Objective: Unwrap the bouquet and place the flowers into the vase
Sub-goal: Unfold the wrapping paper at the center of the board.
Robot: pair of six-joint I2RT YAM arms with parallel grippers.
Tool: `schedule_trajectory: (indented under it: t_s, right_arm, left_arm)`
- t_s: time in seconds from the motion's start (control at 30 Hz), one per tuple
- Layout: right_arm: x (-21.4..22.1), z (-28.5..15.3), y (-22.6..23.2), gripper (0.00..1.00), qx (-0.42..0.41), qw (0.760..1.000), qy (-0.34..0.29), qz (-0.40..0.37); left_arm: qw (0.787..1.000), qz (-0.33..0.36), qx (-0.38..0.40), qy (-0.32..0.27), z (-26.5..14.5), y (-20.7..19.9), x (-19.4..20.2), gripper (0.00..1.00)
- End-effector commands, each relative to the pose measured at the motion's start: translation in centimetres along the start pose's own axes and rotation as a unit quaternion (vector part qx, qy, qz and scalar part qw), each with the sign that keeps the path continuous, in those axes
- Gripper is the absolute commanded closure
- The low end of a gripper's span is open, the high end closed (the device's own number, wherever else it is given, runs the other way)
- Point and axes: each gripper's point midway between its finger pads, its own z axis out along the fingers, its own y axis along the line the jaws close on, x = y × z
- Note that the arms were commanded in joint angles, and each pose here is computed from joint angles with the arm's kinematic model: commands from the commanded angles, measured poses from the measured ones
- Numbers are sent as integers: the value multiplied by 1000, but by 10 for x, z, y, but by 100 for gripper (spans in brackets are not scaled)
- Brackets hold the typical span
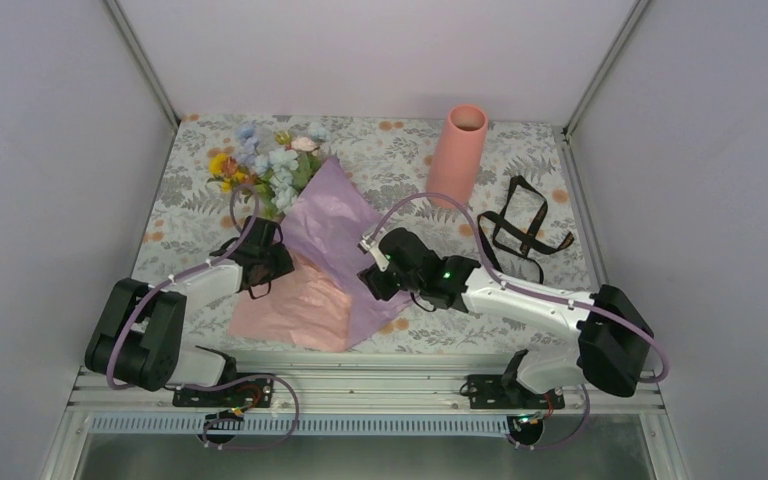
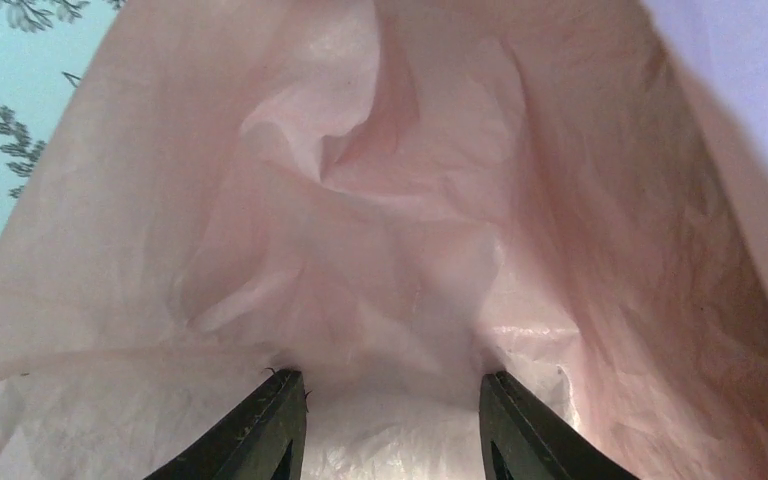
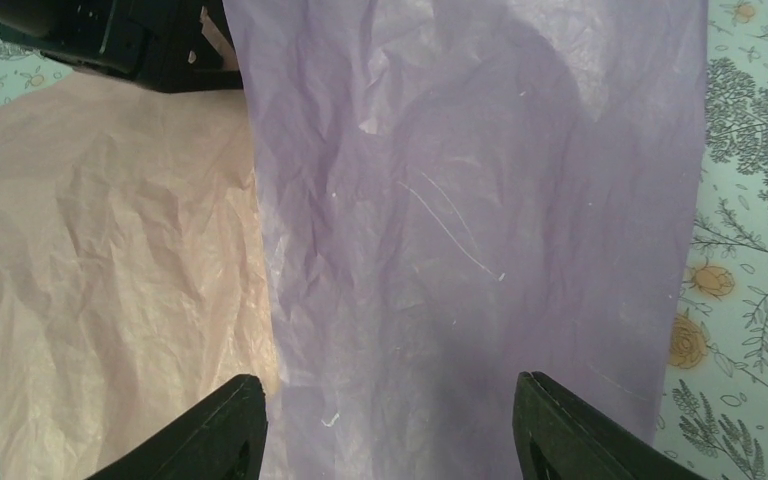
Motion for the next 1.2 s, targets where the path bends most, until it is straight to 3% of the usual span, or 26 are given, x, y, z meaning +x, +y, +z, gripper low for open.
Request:
schedule_trajectory:
  t_s: [0.0, 0.17, 0.67, 0.87, 1.17]
  right_arm:
    - [-7, 4, 12, 37, -6, 1000, -6, -4]
    - [-8, 10, 21, 37, -10, 1000, 0, -11]
    - [-11, 16, 41, 37, 3, 998, -14, -60]
    - [-9, 20, 46, 36, 10, 997, -17, -75]
    - [-11, 36, 50, 36, 38, 996, 0, -77]
  left_arm:
    - [995, -7, -95, 42, 3, 49, 27, 55]
    - [998, -12, -50, 40, -7, 32, 22, 53]
    - [986, -4, 126, -106, -127, -50, -53, 12]
    - [983, 13, 97, -156, -162, -44, -71, 0]
    - [963, 51, 45, -259, -239, -26, -96, 0]
